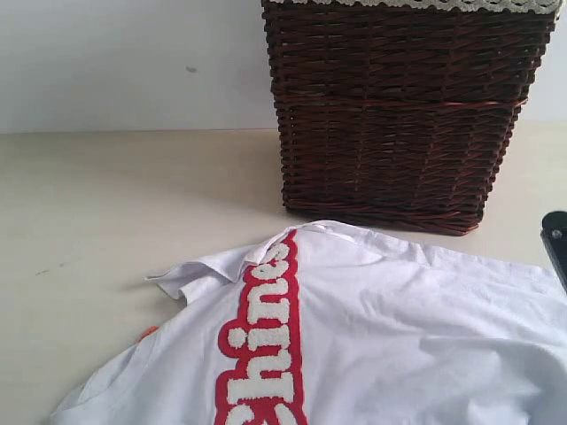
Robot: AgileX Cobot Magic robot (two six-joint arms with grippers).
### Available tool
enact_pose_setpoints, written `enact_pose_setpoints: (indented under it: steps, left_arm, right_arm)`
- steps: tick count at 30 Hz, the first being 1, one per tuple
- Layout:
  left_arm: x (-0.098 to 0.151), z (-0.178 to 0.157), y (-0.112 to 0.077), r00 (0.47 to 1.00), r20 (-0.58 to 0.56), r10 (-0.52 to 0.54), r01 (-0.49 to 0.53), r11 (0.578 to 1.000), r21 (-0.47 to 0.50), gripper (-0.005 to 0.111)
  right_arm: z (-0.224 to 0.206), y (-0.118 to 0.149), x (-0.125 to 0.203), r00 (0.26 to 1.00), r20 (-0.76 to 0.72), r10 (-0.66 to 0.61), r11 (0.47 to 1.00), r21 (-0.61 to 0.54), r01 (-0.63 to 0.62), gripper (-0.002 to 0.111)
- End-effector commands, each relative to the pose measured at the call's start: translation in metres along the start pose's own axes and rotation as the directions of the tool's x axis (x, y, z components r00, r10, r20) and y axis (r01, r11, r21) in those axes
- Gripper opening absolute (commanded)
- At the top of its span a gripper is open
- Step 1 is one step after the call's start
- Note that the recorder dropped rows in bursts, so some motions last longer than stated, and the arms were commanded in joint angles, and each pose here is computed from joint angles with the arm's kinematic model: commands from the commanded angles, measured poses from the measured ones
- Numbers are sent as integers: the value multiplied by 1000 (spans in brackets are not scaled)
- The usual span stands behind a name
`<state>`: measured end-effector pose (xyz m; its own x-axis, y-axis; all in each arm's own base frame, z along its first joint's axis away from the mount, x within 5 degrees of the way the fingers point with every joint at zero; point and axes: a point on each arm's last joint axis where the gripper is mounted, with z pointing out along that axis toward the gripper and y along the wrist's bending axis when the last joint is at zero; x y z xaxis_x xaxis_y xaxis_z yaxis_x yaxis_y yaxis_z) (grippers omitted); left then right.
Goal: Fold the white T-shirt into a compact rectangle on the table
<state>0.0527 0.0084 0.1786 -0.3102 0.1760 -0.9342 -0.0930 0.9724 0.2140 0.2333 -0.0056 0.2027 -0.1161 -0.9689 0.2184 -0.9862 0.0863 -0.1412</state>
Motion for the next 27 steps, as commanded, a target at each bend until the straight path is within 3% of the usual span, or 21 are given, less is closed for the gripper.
enact_pose_setpoints:
  steps: [1, 3, 6, 10, 15, 17, 21, 27]
  left_arm:
    - [-2, -1, 0, 1000, 18, -12, 12, 1000, 2, 0]
    - [-2, -1, 0, 1000, 18, -12, 12, 1000, 2, 0]
    - [-2, -1, 0, 1000, 18, -12, 12, 1000, 2, 0]
    - [-2, -1, 0, 1000, 18, -12, 12, 1000, 2, 0]
    - [-2, -1, 0, 1000, 18, -12, 12, 1000, 2, 0]
    - [-2, -1, 0, 1000, 18, -12, 12, 1000, 2, 0]
    - [-2, -1, 0, 1000, 18, -12, 12, 1000, 2, 0]
    - [-2, -1, 0, 1000, 18, -12, 12, 1000, 2, 0]
  right_arm:
    - [-38, 2, -13, 945, 315, 87, 970, 188, -153, 59]
    - [-46, 7, -24, 888, 446, 111, 973, 134, -188, 58]
    - [-33, 17, -40, 829, 514, 220, 974, -157, -161, 54]
    - [0, 18, -57, 821, 464, 331, 892, -438, -113, 33]
    - [35, 10, -61, 810, 278, 517, 778, -547, -309, 0]
    - [48, 9, -59, 801, 161, 577, 725, -552, -412, 0]
    - [67, 10, -54, 800, 7, 600, 675, -541, -501, 0]
    - [62, 24, -69, 886, -29, 464, 689, -617, -381, 0]
